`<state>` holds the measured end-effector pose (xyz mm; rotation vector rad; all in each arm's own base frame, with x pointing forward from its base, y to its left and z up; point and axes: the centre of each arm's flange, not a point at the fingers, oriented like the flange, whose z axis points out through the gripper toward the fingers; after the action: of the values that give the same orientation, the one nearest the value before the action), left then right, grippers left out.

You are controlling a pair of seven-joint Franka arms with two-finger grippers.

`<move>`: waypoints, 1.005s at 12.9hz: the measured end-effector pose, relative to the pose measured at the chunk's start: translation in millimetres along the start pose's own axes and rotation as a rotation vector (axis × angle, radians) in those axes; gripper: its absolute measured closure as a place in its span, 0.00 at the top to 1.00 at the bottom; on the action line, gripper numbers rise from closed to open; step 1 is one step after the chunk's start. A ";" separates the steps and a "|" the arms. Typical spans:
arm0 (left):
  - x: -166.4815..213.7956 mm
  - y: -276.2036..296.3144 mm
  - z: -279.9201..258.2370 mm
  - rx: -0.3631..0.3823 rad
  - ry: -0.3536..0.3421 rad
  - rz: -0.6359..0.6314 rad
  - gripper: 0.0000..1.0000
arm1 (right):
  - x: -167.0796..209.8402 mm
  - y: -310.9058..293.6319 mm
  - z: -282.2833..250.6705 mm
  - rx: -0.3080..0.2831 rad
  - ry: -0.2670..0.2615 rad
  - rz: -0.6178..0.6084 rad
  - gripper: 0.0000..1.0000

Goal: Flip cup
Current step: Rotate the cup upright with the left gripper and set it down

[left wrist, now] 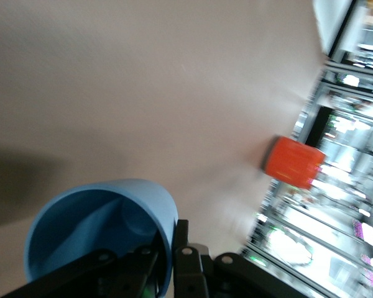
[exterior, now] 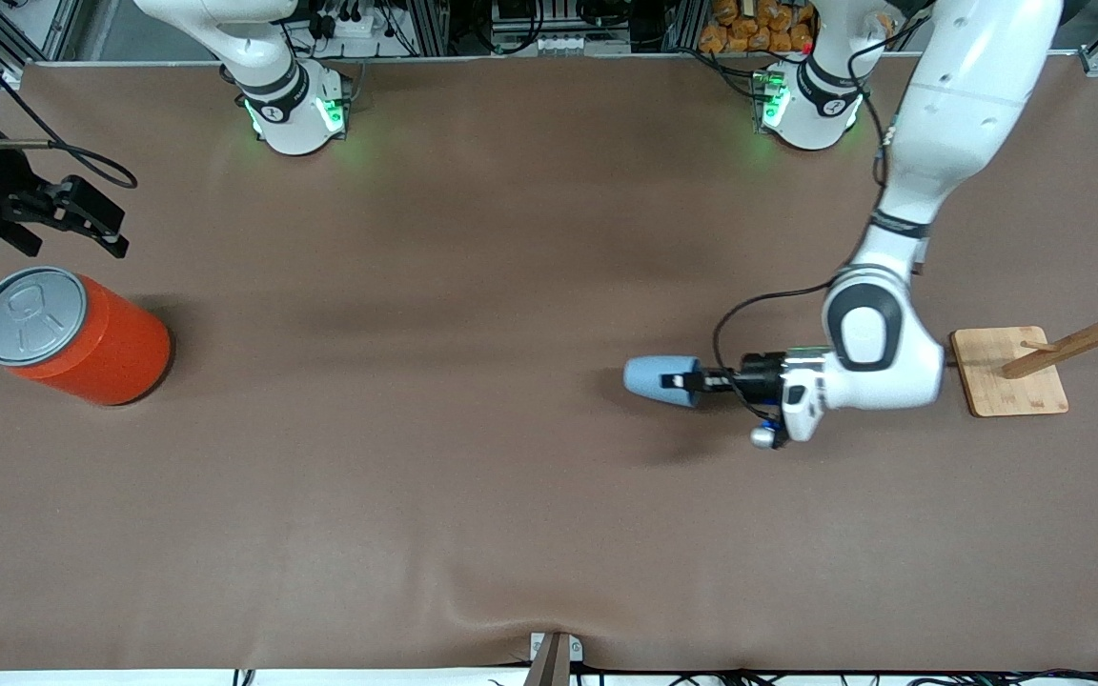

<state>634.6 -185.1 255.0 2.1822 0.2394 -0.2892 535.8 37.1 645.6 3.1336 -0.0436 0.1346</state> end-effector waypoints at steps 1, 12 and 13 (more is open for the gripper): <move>6.7 6.0 -31.3 0.075 0.032 0.003 0.06 | 0.9 0.0 1.1 0.000 -0.001 -0.002 1.00; 34.4 -36.5 -151.8 0.802 0.231 0.084 0.06 | 3.8 -0.1 -3.0 0.002 0.009 -0.005 1.00; 35.8 -36.7 -146.2 0.811 0.254 0.089 0.06 | 3.9 -0.2 -3.0 0.002 0.009 -0.005 1.00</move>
<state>676.1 -42.8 300.2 3.0287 0.1794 -0.0498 539.4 37.1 649.0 3.1344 -0.0349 0.1482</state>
